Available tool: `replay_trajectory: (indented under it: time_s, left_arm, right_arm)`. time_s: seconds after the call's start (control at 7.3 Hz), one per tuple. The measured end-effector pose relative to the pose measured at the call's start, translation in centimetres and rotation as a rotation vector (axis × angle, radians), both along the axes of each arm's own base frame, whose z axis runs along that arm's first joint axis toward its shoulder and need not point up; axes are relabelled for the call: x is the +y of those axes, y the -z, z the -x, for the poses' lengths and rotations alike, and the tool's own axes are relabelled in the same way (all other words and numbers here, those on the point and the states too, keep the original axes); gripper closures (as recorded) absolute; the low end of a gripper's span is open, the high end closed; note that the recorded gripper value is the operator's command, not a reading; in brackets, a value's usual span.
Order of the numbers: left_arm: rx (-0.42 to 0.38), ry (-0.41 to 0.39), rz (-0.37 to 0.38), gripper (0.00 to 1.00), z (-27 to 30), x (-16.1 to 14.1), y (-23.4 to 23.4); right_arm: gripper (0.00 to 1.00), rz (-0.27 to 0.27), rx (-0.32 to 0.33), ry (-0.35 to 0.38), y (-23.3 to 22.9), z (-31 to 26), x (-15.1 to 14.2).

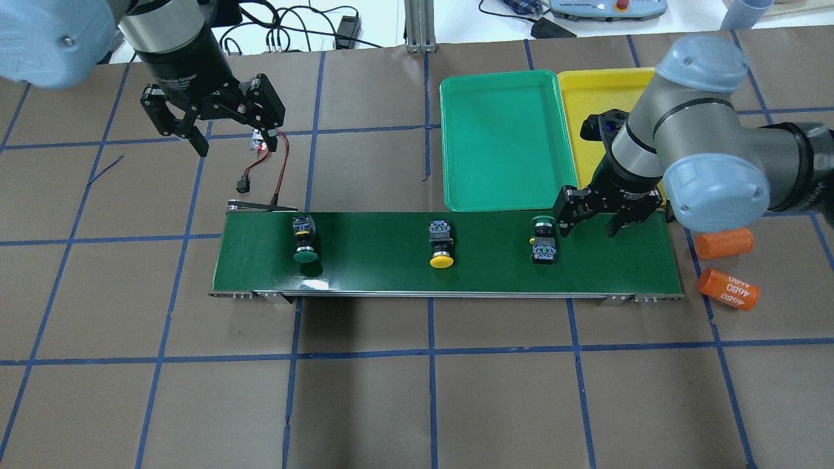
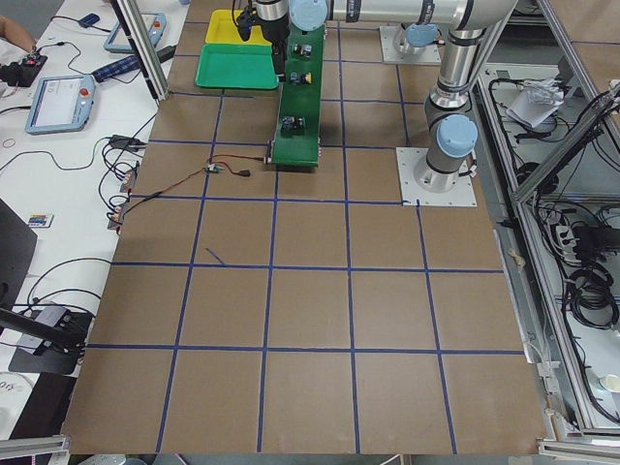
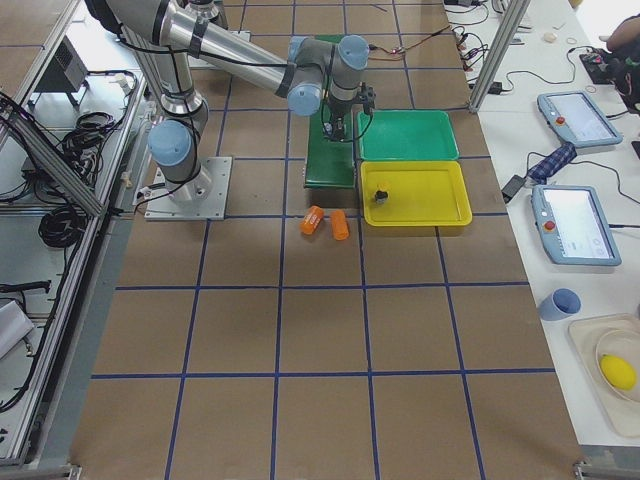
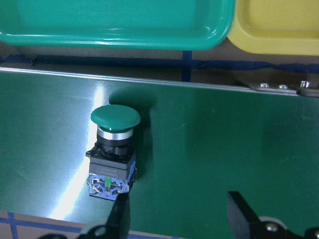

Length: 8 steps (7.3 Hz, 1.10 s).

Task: Sort buttons by color to trays
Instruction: 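Lower the right gripper onto the green-capped button on the belt and grasp it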

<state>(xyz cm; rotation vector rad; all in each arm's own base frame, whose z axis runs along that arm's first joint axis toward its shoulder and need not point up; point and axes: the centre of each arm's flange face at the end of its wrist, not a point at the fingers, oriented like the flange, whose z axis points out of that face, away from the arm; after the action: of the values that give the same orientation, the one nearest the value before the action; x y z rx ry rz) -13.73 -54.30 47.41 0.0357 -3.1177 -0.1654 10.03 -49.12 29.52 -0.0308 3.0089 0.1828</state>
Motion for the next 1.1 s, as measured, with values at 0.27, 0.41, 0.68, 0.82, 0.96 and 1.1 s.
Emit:
replay_trajectory:
  time_s: [0.27,0.41,0.68,0.82,0.96,1.1]
  left_arm:
    - [0.001,-0.004,0.003,0.0,0.0,0.0,0.0]
    - [0.0,-0.006,0.0,0.0,0.0,-0.1,0.2]
    - [0.0,-0.005,0.004,0.0,0.1,0.0,0.0]
    - [0.0,-0.003,0.011,0.0,0.1,0.1,-0.4]
    - [0.0,-0.001,0.018,0.0,0.1,0.2,-0.6]
    - [-0.012,0.004,0.024,0.0,0.0,0.2,-0.6]
  right_arm:
    - [0.0,-0.008,0.002,0.004,0.7,-0.3,0.0]
    - [0.0,-0.012,0.003,-0.003,0.9,-0.9,0.0]
    - [0.0,-0.022,0.008,-0.022,2.1,-1.9,-0.2]
    - [0.06,-0.037,0.015,-0.03,3.2,-2.1,-0.4]
    - [0.37,-0.046,0.024,-0.035,4.1,-2.2,-0.7]
    - [0.63,-0.049,0.029,-0.039,4.5,-2.3,-0.8]
